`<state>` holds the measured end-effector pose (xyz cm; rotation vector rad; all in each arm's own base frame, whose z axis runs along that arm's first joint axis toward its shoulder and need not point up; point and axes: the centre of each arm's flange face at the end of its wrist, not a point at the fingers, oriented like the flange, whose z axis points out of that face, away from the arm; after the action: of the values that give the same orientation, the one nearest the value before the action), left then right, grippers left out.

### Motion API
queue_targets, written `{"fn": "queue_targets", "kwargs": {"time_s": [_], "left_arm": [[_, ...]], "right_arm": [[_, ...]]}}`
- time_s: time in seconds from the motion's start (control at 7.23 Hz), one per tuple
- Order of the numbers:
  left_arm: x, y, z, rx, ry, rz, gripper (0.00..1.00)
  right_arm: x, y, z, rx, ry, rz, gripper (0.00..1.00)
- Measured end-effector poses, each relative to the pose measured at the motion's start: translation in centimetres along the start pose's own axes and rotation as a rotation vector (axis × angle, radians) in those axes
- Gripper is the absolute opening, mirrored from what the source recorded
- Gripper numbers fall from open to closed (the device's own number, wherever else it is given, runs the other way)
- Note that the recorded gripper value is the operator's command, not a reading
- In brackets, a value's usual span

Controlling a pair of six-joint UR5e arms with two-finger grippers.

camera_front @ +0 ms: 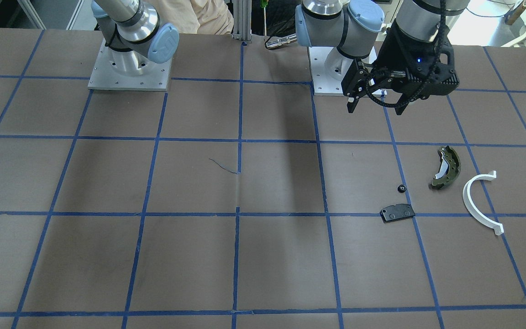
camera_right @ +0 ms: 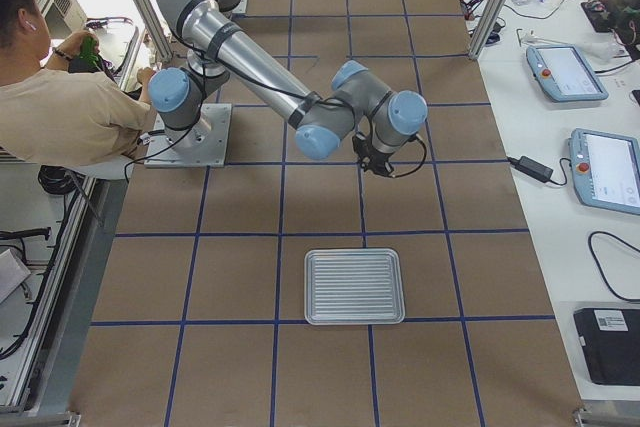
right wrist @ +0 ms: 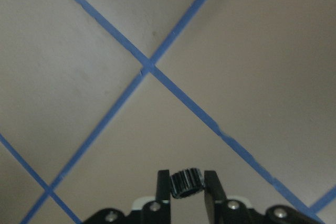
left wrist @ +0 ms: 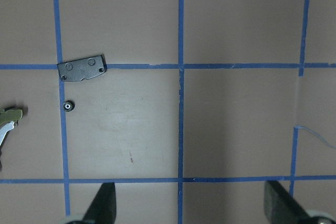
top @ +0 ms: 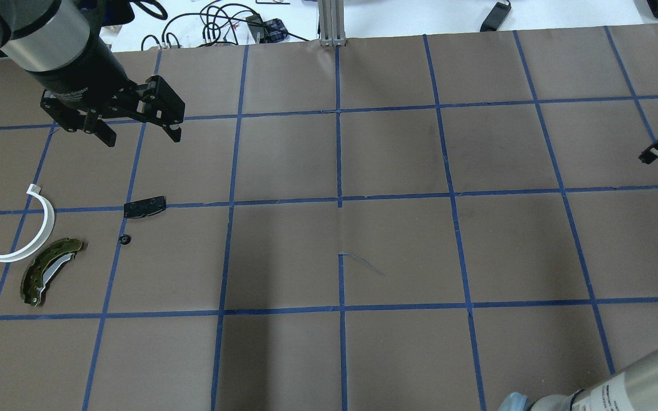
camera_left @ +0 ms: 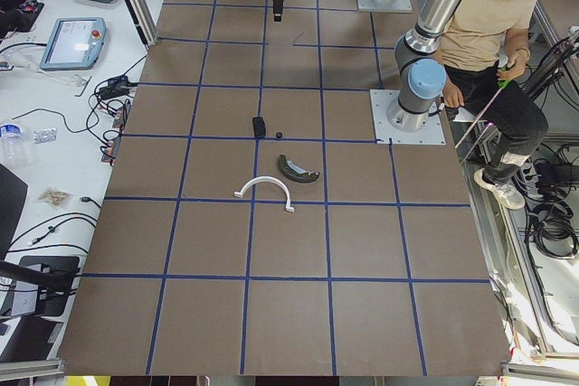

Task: Place bearing gear from tray to pile

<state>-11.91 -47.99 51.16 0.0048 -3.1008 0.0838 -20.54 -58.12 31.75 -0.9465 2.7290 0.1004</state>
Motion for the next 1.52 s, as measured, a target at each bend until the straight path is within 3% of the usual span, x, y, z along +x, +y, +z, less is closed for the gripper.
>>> {"fn": "queue_targets", "kwargs": {"time_s": [0.41, 0.69, 0.97, 1.24, 1.52], "left_arm": [[0.0, 0.0, -0.2, 0.017, -0.002, 0.001, 1.0], [0.0, 0.0, -0.2, 0.018, -0.001, 0.001, 1.0], [0.0, 0.0, -0.3, 0.02, -0.003, 0.002, 1.0], [0.0, 0.0, -0.2, 0.019, 0.002, 0.001, 1.0], [0.1, 0.0, -0.3, 0.02, 0.004, 0.002, 1.0]], "right_arm": [[-14.4, -10.1, 1.2, 0.031, 0.001, 0.255, 0.0], [-23.9, -16.3, 4.1, 0.054, 0.05, 0.41, 0.0], [-32.5, -20.9, 8.5, 0.117, 0.088, 0.555, 0.0], [-38.8, -24.0, 14.5, 0.186, 0.087, 0.623, 0.0], [-44.0, -26.3, 20.2, 0.199, 0.074, 0.657, 0.0]]}}
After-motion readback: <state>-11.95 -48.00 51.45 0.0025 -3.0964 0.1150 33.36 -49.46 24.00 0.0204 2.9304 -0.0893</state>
